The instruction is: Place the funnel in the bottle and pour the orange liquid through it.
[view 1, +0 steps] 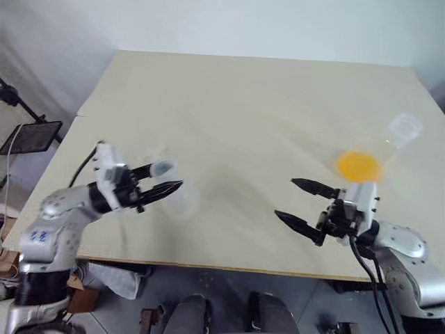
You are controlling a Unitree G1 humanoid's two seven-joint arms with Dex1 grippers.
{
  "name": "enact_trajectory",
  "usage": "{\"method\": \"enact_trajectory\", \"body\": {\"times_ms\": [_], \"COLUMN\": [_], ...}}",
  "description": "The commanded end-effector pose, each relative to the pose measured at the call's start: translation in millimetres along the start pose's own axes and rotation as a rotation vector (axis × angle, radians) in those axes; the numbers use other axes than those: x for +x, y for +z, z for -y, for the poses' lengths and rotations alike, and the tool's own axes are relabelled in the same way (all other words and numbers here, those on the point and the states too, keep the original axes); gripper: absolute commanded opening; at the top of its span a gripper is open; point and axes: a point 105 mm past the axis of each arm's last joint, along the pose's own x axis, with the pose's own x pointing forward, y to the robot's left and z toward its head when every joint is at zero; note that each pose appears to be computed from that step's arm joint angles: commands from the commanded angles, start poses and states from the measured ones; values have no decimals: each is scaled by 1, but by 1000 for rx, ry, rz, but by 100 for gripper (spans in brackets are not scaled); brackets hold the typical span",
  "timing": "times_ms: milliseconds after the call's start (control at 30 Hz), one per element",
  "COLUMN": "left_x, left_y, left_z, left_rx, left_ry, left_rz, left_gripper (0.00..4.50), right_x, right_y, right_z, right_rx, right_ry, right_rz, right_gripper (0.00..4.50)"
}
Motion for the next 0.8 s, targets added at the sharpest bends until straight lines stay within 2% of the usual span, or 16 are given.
{"method": "enact_trajectory", "body": {"times_ms": [33, 167, 267, 333, 467, 567, 700, 733, 800], "left_x": [36, 91, 120, 137, 146, 149, 151, 150, 149], "left_y": [-2, -12, -25, -28, -36, -34, -42, -41, -39], "left_z": [-6, -14, -17, -19, -21, -20, -14, -14, -15], "left_rx": [-5, 50, 126, 122, 155, 126, 105, 109, 109], "left_ry": [-68, -158, -190, -187, -188, -188, -222, -223, -216], "left_rz": [-20, -58, -111, -99, -105, -50, -56, -54, -38], "left_gripper": [232, 232, 232, 232, 232, 232, 232, 304, 349], "right_x": [-19, -38, -44, -48, -51, -51, -49, -49, -48], "right_y": [12, 6, 7, 8, 10, 11, 11, 12, 11], "right_z": [3, -3, -8, -13, -21, -23, -23, -23, -22], "right_rx": [-78, -74, -78, -80, -77, -79, -84, -85, -87], "right_ry": [-73, -160, -217, -268, -328, -353, -363, -362, -360], "right_rz": [-6, -47, -49, -39, -36, -31, -26, -25, -23], "right_gripper": [450, 450, 450, 450, 450, 450, 450, 450, 450]}}
